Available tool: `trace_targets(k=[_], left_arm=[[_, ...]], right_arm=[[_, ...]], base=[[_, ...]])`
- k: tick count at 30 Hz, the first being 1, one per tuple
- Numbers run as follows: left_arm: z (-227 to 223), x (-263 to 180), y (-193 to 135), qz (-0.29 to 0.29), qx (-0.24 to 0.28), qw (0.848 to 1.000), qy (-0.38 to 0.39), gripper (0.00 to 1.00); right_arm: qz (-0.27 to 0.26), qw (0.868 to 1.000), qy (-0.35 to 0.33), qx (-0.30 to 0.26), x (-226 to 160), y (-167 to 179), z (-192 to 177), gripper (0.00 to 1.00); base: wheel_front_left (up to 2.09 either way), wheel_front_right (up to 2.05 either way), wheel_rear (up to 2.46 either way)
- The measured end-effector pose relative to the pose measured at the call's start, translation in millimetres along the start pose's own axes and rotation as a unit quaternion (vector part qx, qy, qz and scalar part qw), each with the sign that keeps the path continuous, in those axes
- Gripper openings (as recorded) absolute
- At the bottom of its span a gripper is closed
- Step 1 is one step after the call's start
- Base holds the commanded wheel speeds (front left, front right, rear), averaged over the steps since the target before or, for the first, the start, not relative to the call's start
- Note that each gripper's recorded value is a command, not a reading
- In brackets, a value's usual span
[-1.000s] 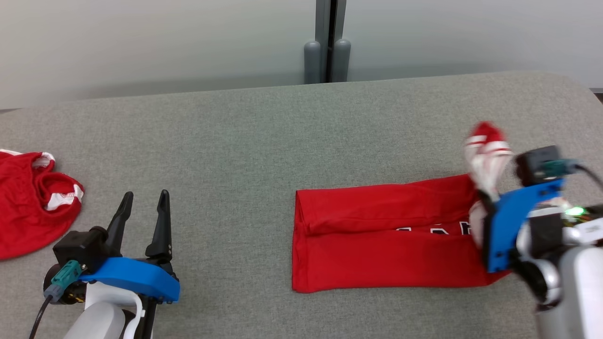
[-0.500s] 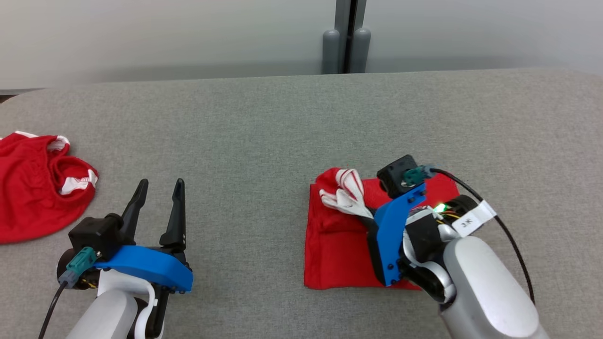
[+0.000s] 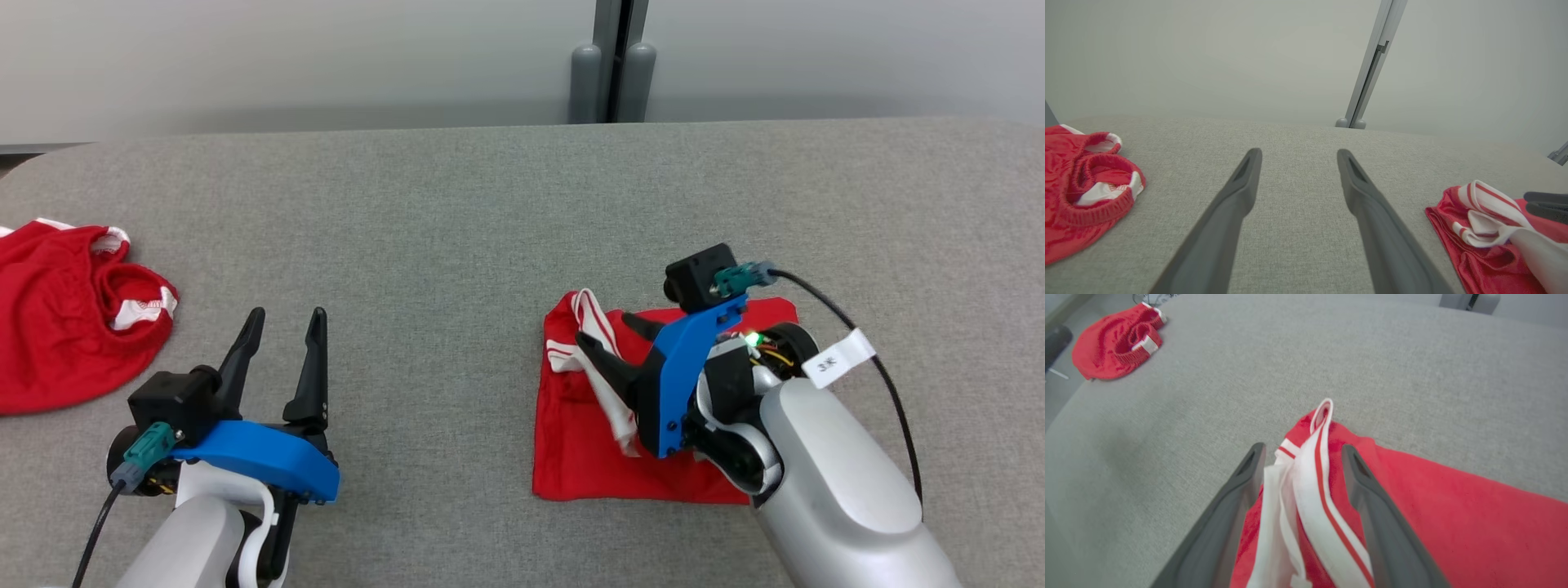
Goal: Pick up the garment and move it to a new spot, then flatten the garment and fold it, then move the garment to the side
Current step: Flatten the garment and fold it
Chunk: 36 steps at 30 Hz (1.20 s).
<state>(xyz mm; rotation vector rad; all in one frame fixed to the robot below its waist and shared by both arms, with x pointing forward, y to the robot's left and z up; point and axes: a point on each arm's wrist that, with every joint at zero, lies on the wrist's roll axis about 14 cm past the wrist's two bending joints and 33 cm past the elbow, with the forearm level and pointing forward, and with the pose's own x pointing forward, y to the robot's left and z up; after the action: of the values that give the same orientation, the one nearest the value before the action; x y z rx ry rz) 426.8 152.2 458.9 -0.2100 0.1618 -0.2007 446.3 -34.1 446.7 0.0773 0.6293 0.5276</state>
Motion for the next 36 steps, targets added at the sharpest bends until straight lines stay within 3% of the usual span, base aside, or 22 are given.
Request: trace_targets(k=[5, 9, 14, 17, 18, 19, 23, 29, 36], left_arm=[[2, 1, -3, -0.004, -0.003, 1.0, -0.003, 1.0], [3, 1, -6, -0.007, -0.002, 1.0, -0.007, 1.0], [5, 1, -9, -0.01, -0.002, 1.0, -0.01, 1.0], [5, 1, -9, -0.01, -0.003, 1.0, -0.01, 1.0], [4, 2, -9, -0.01, -0.003, 1.0, -0.01, 1.0], [2, 2, -8, -0.009, -0.004, 1.0, -0.007, 1.0], [2, 2, -7, -0.009, -0.004, 1.0, -0.007, 1.0], [7, -3, -5, -0.006, 0.003, 1.0, -0.014, 1.0], [9, -10, -1, 0.001, 0.001, 1.0, -0.019, 1.0]], right_arm=[[0.009, 0.991, -0.128, 0.036, -20, -4, 60, 1.0], [-0.041, 0.98, -0.192, 0.032, -47, -32, 83, 1.0], [-0.13, 0.972, -0.195, 0.012, -70, -72, 54, 1.0], [-0.148, 0.975, -0.166, 0.009, -70, -77, 20, 0.98], [-0.147, 0.977, -0.154, 0.008, -67, -75, 7, 0.53], [-0.143, 0.979, -0.143, 0.0, -61, -71, -8, 0.0], [-0.115, 0.984, -0.136, 0.0, -44, -55, -24, 0.0], [-0.01, 0.996, -0.093, 0.0, -1, 5, -42, 0.0], [0.068, 0.997, -0.037, -0.01, 21, 52, -62, 0.0]], base=[[0.0, 0.0, 0.0], [0.0, 0.0, 0.0], [0.0, 0.0, 0.0], [0.0, 0.0, 0.0], [0.0, 0.0, 0.0], [0.0, 0.0, 0.0], [0.0, 0.0, 0.0], [0.0, 0.0, 0.0], [0.0, 0.0, 0.0]])
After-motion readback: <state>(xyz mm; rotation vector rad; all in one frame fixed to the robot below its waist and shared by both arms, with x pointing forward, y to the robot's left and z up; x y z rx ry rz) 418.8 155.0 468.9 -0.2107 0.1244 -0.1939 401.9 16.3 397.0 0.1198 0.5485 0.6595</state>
